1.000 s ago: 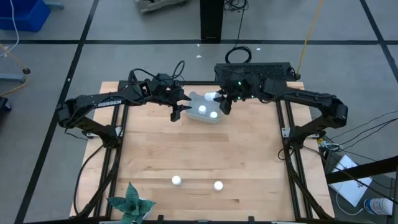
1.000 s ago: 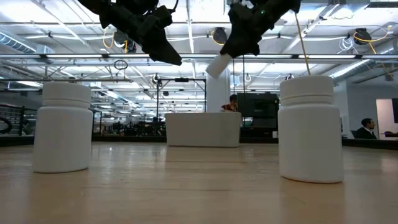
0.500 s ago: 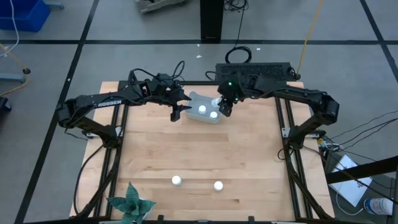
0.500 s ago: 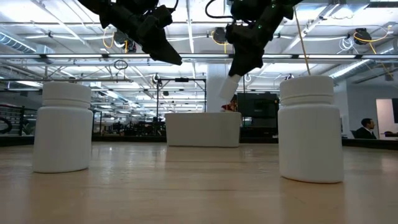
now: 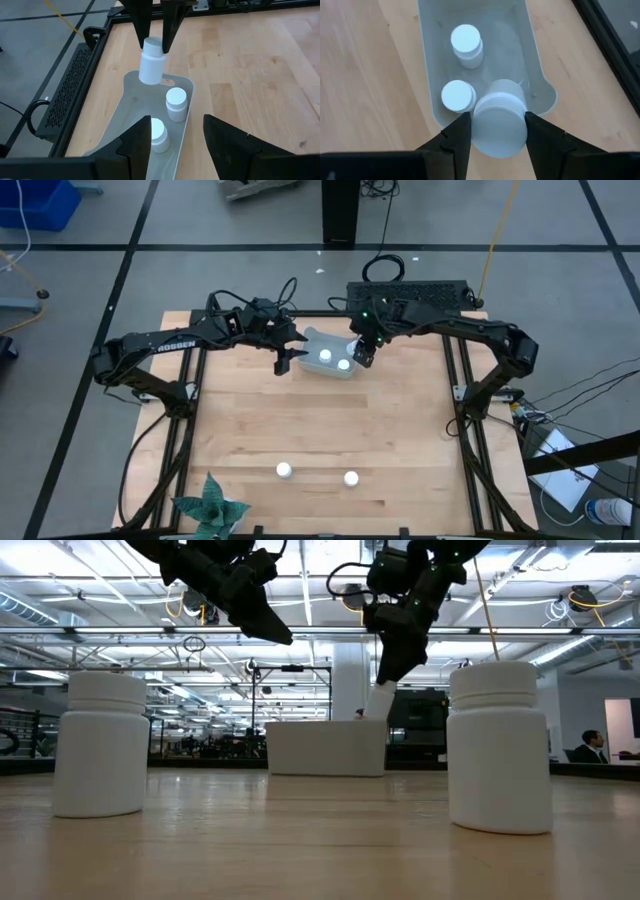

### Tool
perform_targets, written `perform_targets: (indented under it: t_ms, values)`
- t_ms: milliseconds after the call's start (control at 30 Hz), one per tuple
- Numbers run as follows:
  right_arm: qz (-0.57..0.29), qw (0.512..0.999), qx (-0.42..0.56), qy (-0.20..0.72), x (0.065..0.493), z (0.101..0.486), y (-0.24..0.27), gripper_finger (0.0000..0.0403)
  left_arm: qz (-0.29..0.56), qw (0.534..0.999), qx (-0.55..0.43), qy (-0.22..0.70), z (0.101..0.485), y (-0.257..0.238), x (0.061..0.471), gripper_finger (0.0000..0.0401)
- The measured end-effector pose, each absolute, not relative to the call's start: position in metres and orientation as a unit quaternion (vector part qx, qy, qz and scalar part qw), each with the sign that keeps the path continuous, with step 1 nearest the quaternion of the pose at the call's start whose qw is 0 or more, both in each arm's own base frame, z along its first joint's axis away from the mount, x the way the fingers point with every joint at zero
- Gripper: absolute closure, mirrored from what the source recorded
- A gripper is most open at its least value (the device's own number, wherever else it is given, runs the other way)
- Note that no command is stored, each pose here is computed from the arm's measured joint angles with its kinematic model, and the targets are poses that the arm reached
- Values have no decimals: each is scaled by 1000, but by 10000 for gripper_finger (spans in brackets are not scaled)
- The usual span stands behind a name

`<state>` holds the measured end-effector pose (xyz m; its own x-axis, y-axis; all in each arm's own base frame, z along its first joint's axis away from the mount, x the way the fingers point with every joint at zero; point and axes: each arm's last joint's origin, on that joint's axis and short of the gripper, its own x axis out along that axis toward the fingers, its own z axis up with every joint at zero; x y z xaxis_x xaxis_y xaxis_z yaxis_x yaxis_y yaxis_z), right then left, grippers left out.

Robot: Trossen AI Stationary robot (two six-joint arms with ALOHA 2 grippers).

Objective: Pick and place pill bottles into a basket
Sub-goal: Put the white pill bottle into the gray bin

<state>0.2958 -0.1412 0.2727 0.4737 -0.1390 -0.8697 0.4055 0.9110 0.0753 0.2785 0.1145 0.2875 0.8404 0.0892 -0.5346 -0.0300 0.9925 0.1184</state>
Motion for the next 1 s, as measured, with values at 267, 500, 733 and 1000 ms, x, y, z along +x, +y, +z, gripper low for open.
perform_targets:
  t_ms: [267,500,733,1000]
  values:
    - [-159,842,137,496,301,263,-145,258,31,958,53,281,288,115,278,217]
    - [-146,843,140,499,311,249,-150,258,31,958,53,281,288,115,278,217]
    - [-141,843,134,501,321,235,-155,258,31,958,53,281,287,115,279,217]
    - [-143,831,139,520,322,220,-163,258,31,958,54,281,288,115,278,217]
